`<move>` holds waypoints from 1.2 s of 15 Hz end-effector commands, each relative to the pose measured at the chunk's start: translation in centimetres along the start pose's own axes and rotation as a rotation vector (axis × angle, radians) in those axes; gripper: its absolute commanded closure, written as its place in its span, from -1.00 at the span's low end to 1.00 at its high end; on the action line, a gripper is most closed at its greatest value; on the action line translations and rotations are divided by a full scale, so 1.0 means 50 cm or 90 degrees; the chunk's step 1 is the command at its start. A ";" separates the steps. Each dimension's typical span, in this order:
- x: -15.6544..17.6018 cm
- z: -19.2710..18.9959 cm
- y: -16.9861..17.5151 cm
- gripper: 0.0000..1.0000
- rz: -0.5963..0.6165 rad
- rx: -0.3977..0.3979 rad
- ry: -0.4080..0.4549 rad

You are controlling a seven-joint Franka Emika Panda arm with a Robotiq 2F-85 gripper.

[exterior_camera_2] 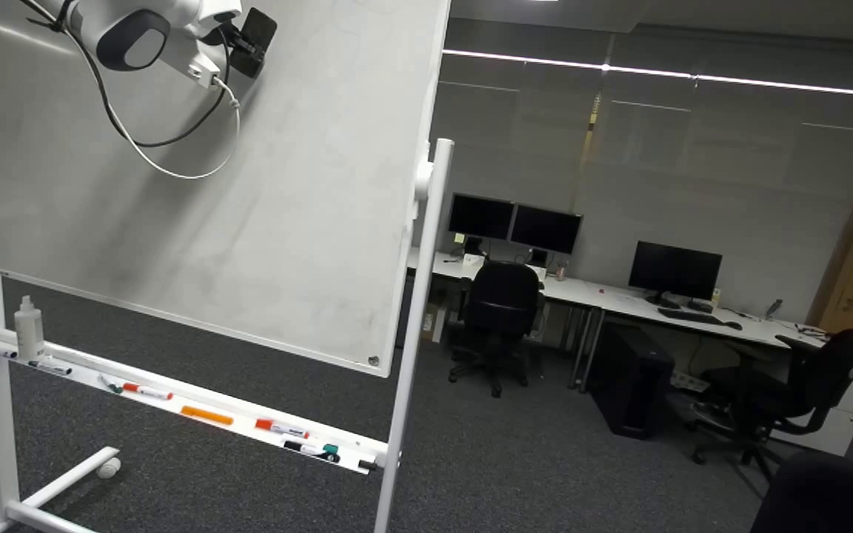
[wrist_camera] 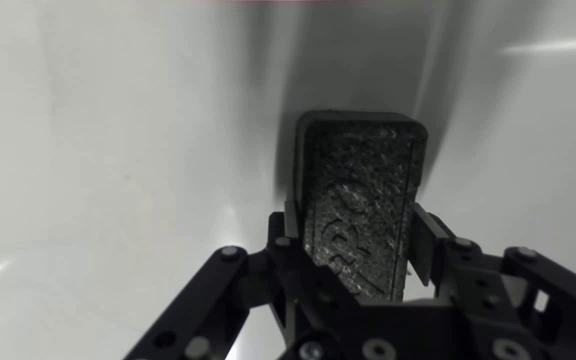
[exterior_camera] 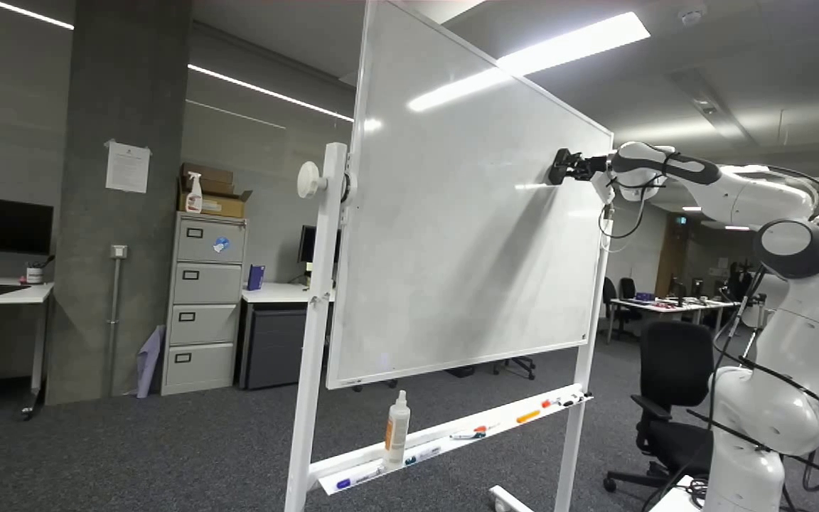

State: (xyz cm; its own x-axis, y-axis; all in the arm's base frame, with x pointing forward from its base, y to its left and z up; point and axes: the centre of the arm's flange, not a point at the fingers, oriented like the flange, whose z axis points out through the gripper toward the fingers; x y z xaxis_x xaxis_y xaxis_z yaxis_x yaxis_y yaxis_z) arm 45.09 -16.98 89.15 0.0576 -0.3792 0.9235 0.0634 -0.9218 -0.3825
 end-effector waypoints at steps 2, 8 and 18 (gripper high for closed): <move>-0.060 0.057 -0.136 0.41 -0.056 0.060 -0.046; -0.100 0.048 -0.202 0.41 -0.081 0.102 -0.100; -0.255 -0.043 -0.174 0.41 -0.051 0.096 -0.437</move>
State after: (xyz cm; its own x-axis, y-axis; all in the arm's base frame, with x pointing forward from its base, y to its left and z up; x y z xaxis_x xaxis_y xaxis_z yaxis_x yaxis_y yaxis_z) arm 43.50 -3.88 83.22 0.5454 -0.1269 0.8285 0.2456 -0.9209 -0.3027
